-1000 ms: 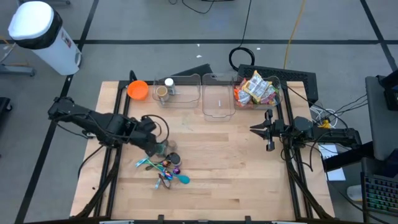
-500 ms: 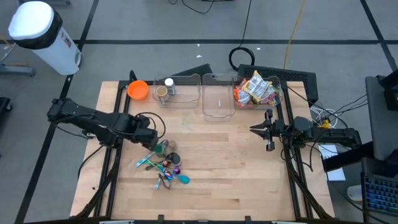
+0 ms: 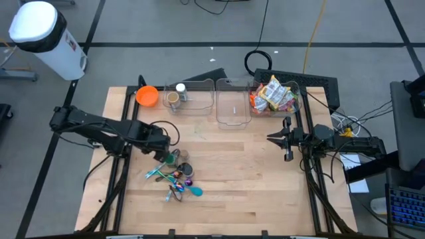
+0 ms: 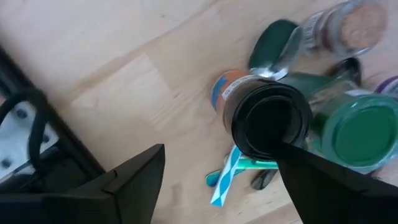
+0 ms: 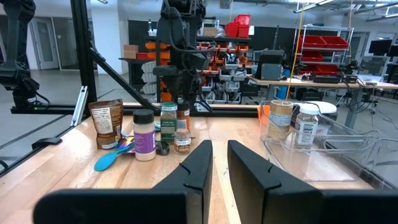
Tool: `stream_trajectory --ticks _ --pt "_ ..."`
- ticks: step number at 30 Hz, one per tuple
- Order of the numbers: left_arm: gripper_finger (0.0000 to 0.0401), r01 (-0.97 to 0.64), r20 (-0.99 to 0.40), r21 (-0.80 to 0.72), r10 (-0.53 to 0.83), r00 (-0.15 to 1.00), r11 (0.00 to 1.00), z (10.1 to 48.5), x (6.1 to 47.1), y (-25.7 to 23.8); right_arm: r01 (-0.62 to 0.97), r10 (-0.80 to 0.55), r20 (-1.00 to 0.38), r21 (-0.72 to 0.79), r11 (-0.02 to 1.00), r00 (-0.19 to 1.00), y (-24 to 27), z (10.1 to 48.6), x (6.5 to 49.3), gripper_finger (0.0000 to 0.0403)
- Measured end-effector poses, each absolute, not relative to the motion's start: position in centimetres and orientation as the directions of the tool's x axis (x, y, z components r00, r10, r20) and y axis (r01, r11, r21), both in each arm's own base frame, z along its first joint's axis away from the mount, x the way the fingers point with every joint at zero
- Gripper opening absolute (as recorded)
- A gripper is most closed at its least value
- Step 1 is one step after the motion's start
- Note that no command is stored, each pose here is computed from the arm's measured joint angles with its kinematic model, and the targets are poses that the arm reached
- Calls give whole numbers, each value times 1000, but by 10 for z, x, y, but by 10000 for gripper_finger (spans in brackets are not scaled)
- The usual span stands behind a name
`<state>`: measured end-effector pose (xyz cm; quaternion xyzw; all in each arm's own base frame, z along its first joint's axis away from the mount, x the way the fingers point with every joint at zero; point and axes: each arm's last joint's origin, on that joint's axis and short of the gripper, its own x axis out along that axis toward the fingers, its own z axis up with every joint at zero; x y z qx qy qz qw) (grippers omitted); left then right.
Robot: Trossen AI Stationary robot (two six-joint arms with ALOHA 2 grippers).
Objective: Pick & Place Food Item
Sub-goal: Put the left black seasoning bottle into the left transparent bin
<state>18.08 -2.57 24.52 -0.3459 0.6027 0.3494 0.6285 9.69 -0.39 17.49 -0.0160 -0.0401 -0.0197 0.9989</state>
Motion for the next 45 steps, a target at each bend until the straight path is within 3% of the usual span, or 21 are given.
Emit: stream_trajectory --ticks 13,19,30,36,45 --pt "275 -837 -998 10 58 26 547 245 181 -15 41 -38 81 -30 999 996 -4 175 97 43" --pt "279 -830 -998 8 52 25 558 245 182 -10 41 -38 81 -30 999 996 -4 175 97 43" --pt "263 -830 -993 -56 58 105 555 251 181 -4 41 -38 80 -30 999 996 -4 175 97 43" --pt "271 -815 -984 -114 50 173 569 251 190 -4 41 -39 80 -30 999 996 -4 175 97 43" --pt "297 -834 -981 -95 92 171 544 250 191 -3 41 -39 80 -30 999 996 -4 175 97 43"
